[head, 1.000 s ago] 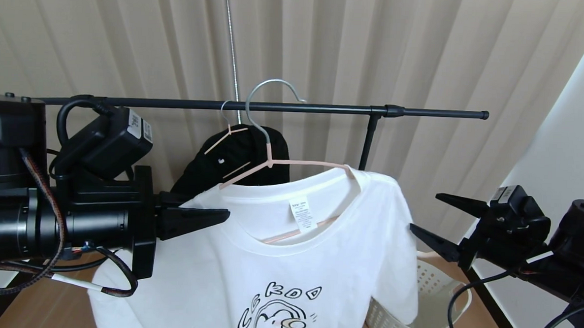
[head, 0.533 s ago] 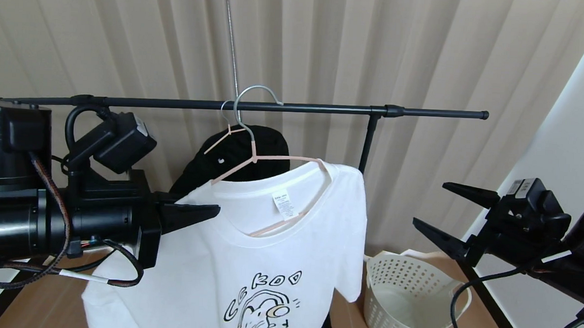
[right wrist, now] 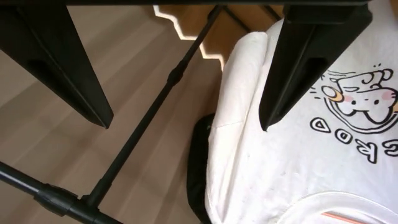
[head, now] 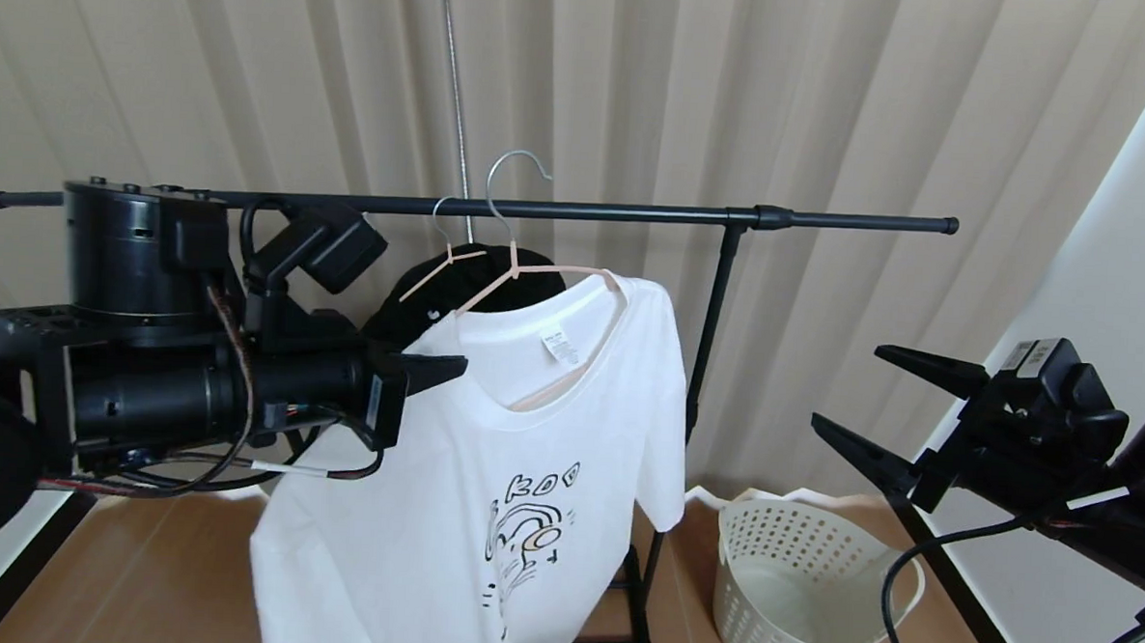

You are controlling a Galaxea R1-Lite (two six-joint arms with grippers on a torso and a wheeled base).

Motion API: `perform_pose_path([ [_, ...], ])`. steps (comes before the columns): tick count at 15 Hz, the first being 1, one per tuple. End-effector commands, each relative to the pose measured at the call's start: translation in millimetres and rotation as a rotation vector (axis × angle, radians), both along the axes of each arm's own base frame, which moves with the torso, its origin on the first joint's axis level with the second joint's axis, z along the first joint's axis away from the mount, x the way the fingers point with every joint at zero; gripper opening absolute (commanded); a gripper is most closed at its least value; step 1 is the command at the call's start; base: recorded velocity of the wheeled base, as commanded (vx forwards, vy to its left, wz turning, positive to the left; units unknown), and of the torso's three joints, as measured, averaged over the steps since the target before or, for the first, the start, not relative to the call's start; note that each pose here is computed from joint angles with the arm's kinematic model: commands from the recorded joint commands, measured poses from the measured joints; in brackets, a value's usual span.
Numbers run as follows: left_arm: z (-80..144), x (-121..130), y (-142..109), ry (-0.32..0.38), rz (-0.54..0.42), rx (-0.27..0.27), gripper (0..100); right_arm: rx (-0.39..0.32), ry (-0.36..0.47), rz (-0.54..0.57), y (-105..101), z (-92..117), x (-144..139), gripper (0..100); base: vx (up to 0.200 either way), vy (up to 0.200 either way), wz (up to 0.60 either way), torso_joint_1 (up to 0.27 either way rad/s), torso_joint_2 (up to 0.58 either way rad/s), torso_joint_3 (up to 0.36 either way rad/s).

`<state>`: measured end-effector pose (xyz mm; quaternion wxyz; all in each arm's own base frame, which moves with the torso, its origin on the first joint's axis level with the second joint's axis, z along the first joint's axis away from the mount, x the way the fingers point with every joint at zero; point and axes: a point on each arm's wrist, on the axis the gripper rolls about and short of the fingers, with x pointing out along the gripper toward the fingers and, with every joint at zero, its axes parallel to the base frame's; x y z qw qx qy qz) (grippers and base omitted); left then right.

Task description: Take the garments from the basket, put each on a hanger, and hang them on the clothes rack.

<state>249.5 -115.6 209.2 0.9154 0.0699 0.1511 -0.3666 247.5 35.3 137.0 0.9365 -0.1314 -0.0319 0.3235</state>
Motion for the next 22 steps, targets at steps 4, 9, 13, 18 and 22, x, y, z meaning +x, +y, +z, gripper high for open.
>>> perform_pose_path([
  [4, -34.0, 63.9, -30.9, 0.063, 0.062, 0.007, 0, -0.001, 0.006, 0.000, 0.2, -1.9, 1.5, 100, 0.000, 0.000, 0.00, 0.000, 0.00, 0.000],
  [9, -47.4, 97.0, -38.1, 0.035, 0.111, -0.104, 0, -0.001, 0.008, -0.002, 0.2, -2.3, 1.3, 100, 0.000, 0.000, 0.00, 0.000, 0.00, 0.000],
  [13, -59.4, 118.6, -37.3, 0.012, 0.131, -0.119, 0, -0.001, 0.008, -0.002, 0.2, -2.3, 1.3, 100, 0.000, 0.000, 0.00, 0.000, 0.00, 0.000],
  [18, -73.4, 144.3, -41.2, -0.012, 0.145, -0.128, 0, -0.003, 0.020, -0.002, 0.3, -5.3, 2.9, 100, 0.000, 0.000, 0.00, 0.000, 0.00, 0.000],
  [22, -83.9, 170.9, -38.8, -0.030, 0.172, -0.136, 0, -0.004, 0.027, -0.002, 0.4, -7.5, 4.1, 100, 0.000, 0.000, 0.00, 0.000, 0.00, 0.000],
])
